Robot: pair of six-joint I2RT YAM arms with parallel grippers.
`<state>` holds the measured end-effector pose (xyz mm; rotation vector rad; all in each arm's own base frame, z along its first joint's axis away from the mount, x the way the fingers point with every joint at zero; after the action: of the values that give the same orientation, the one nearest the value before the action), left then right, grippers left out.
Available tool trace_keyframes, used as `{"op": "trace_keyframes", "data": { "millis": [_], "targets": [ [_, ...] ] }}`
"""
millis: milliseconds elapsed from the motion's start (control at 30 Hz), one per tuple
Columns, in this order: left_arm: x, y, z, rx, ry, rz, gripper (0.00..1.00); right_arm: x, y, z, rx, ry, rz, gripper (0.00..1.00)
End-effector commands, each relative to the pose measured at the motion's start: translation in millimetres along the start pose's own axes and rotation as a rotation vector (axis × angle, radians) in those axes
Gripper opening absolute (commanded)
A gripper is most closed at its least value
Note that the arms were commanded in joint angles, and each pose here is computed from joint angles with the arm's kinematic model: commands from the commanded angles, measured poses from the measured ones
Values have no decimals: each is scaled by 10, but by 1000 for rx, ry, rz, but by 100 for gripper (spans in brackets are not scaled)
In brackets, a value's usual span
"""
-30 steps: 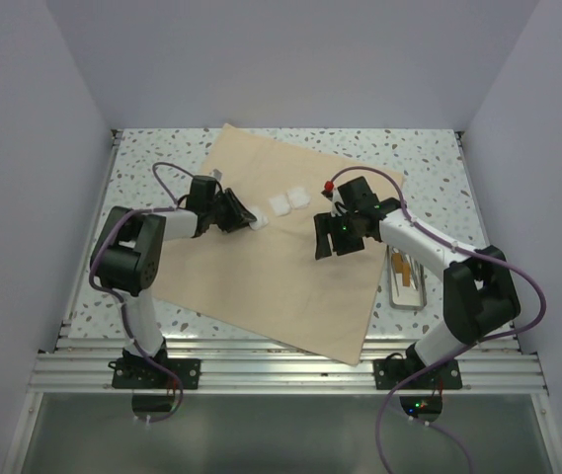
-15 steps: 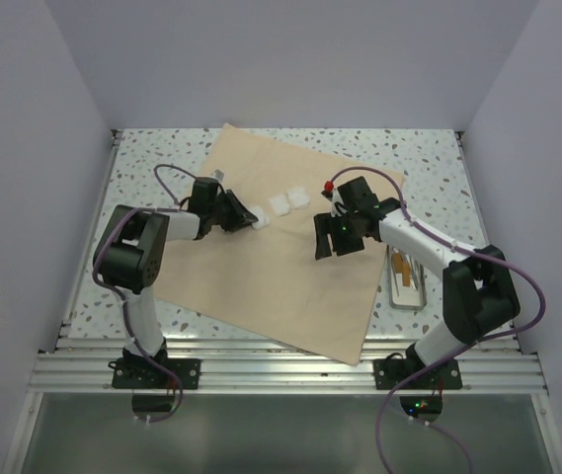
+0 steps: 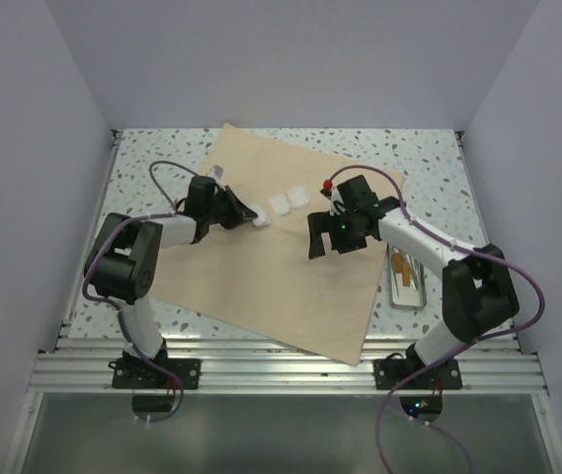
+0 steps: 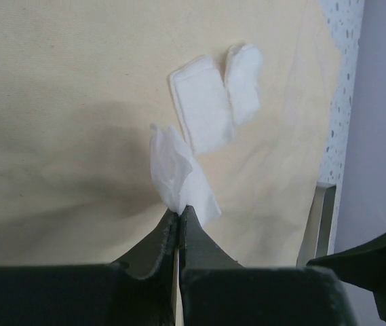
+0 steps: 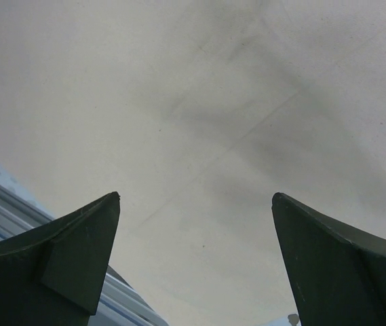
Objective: Prepare the surgical pack
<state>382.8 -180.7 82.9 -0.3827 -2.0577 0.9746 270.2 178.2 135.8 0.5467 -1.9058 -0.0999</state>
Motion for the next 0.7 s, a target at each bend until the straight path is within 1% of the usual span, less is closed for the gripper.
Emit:
{"op": "trace_keyframes", "data": {
  "millis": [0, 67, 100, 167, 200, 233, 300, 333, 367, 400, 433, 467, 500, 533, 567, 600, 667],
  "targets": [
    [306, -456, -154, -143, -80, 150, 0, 168, 213, -186, 19, -101, -119, 99],
    [385, -467, -71, -173, -60, 148, 0, 218, 277, -206, 14, -119, -152, 99],
    [485, -582, -31, -195, -54, 195, 0, 237, 311, -233, 10, -132, -178, 99],
    [566, -625, 106, -213, -29, 239, 0, 265, 379, -234, 14, -130, -230, 99],
    [647, -758, 209, -243, -2, 292, 0, 285, 408, -243, 18, -145, -258, 99],
    [680, -763, 302, -262, 18, 303, 0, 317, 444, -249, 24, -155, -286, 99],
    [808, -902, 434, -309, 29, 356, 0, 396, 536, -257, 40, -169, -374, 98],
    [834, -940, 594, -334, 59, 373, 0, 417, 564, -248, 31, -165, -406, 98],
    [874, -977, 668, -349, 67, 388, 0, 466, 612, -259, 37, -168, -476, 96],
    [967, -1068, 721, -377, 61, 426, 0, 498, 643, -261, 41, -172, -513, 94],
    [1004, -1077, 845, -396, 78, 438, 0, 514, 648, -235, 27, -168, -538, 93],
    [1045, -1097, 886, -404, 76, 449, 0, 544, 633, -244, 22, -175, -565, 92],
    [1132, -1161, 927, -421, 67, 481, 0, 564, 663, -222, 23, -167, -629, 90],
    [1164, -1135, 969, -423, 68, 487, 0, 581, 631, -230, 9, -168, -649, 89],
    [1197, -1143, 992, -428, 69, 497, 0, 599, 631, -242, 16, -179, -674, 88],
    [1258, -1150, 1020, -434, 63, 514, 0, 602, 652, -186, 15, -155, -715, 87],
    [1334, -1177, 1032, -442, 53, 540, 0, 612, 655, -151, 18, -153, -732, 86]
  ]
}}
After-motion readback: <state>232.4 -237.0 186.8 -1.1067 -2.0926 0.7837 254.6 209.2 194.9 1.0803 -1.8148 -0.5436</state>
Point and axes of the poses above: each gripper's point midway between its finger pads, its own x axis back along the fingers, its own y axis along the line the jaws close on, z = x × y, the point moved 6 cm from there along x, back along the fingers
